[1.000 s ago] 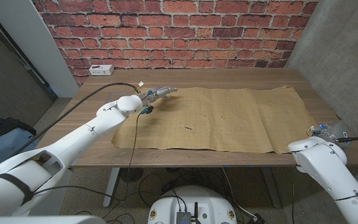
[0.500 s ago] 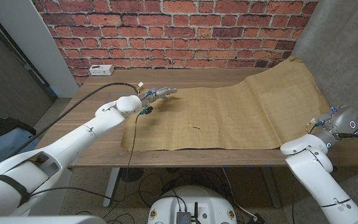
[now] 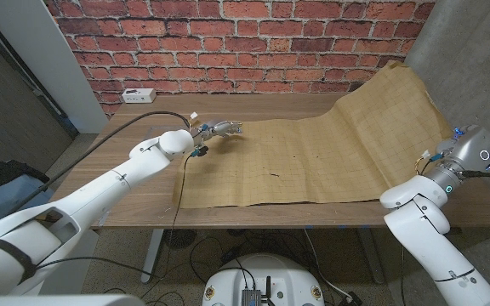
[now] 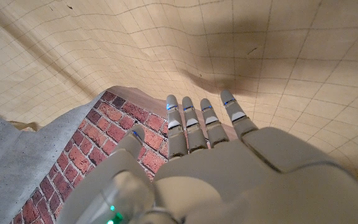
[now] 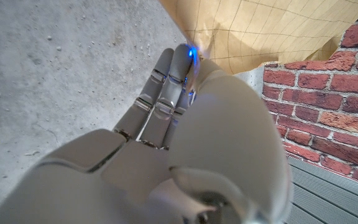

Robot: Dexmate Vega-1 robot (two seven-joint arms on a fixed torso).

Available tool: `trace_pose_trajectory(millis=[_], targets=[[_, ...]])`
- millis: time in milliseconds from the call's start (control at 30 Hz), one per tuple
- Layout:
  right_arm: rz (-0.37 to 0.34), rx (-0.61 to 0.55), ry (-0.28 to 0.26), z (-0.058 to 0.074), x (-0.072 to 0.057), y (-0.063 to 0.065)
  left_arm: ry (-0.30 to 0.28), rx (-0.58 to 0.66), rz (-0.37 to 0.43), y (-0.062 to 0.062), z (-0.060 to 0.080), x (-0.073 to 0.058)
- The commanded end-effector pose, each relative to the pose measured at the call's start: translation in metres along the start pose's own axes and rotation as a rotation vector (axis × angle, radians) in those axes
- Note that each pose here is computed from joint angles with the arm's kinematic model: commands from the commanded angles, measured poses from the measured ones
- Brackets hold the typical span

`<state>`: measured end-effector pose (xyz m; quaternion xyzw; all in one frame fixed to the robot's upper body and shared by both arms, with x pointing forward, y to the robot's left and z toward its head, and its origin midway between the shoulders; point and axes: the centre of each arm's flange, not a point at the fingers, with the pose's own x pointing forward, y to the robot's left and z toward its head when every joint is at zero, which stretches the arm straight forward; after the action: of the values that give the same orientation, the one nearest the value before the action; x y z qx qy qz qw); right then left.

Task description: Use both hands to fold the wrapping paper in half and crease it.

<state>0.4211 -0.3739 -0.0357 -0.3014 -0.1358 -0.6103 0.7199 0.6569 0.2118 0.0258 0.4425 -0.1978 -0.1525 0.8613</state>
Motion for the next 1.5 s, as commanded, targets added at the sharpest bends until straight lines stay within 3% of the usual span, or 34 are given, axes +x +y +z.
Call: trace_pose_trajectory(millis=[33, 133, 433, 667, 933, 1233, 1500], targets=[[0.038, -0.038, -0.049, 0.043, -0.001, -0.013, 0.02, 0.082, 0.01, -0.002, 0.006, -0.003], [0.057, -0.035, -0.055, 0.053, -0.003, -0.014, 0.011, 0.077, 0.004, -0.006, 0.004, -0.003], [0.104, -0.051, -0.068, 0.079, -0.009, -0.022, 0.081, 0.139, -0.042, -0.016, 0.003, 0.001], [0.104, -0.053, -0.116, 0.099, -0.02, -0.03, 0.095, 0.16, -0.056, -0.019, 0.003, 0.002], [0.138, -0.048, -0.134, 0.122, -0.038, -0.042, 0.102, 0.168, -0.065, -0.022, 0.002, 0.002], [0.19, 0.067, -0.148, 0.134, -0.057, -0.063, 0.103, 0.169, -0.07, -0.022, 0.0, 0.002], [0.256, 0.169, -0.136, 0.14, -0.065, -0.073, 0.095, 0.173, -0.067, -0.019, -0.001, 0.003]])
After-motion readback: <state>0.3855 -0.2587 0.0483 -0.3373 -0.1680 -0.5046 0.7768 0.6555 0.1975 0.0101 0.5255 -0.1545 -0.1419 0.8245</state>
